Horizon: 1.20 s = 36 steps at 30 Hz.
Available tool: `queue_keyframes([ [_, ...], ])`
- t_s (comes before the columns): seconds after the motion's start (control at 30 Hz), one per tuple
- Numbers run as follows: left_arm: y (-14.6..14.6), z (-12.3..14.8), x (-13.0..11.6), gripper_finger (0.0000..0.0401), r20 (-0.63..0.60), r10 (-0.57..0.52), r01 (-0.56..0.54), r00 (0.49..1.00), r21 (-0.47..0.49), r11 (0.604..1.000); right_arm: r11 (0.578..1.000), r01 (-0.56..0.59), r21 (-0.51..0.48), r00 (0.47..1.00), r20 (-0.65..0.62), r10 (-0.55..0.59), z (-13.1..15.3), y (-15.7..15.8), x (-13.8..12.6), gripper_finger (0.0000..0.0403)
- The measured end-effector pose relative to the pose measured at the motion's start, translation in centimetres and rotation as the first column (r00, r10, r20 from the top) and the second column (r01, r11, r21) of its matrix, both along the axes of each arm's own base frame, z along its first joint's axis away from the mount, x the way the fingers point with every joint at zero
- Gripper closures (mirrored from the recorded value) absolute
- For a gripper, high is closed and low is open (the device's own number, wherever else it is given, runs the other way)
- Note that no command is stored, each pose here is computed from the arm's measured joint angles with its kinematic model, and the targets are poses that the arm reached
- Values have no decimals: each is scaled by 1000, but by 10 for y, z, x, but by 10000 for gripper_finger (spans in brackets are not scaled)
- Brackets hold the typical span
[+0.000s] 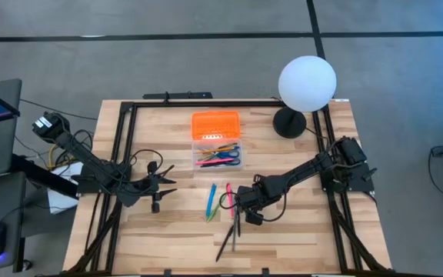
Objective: Pick & place school supplies into a supply box
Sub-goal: Put the yellow pen into the supply box
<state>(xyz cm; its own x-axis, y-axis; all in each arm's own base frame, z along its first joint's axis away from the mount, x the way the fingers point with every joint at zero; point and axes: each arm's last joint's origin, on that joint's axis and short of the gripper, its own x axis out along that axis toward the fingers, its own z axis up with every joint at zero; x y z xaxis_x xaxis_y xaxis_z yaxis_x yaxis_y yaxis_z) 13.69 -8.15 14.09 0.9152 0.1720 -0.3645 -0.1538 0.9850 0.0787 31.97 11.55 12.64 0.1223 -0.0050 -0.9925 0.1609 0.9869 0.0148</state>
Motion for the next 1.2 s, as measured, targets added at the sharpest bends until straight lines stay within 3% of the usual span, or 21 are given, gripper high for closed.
queue_keyframes([
  [0.7,0,0,0,287,0,1,-1,1000,-1,1000,1000,22,19,1000,-7,-22,0,0,0,344],
  [1.2,0,0,0,287,-1,1,-1,1000,-1,1000,999,37,32,999,-11,-36,0,-7,3,350],
])
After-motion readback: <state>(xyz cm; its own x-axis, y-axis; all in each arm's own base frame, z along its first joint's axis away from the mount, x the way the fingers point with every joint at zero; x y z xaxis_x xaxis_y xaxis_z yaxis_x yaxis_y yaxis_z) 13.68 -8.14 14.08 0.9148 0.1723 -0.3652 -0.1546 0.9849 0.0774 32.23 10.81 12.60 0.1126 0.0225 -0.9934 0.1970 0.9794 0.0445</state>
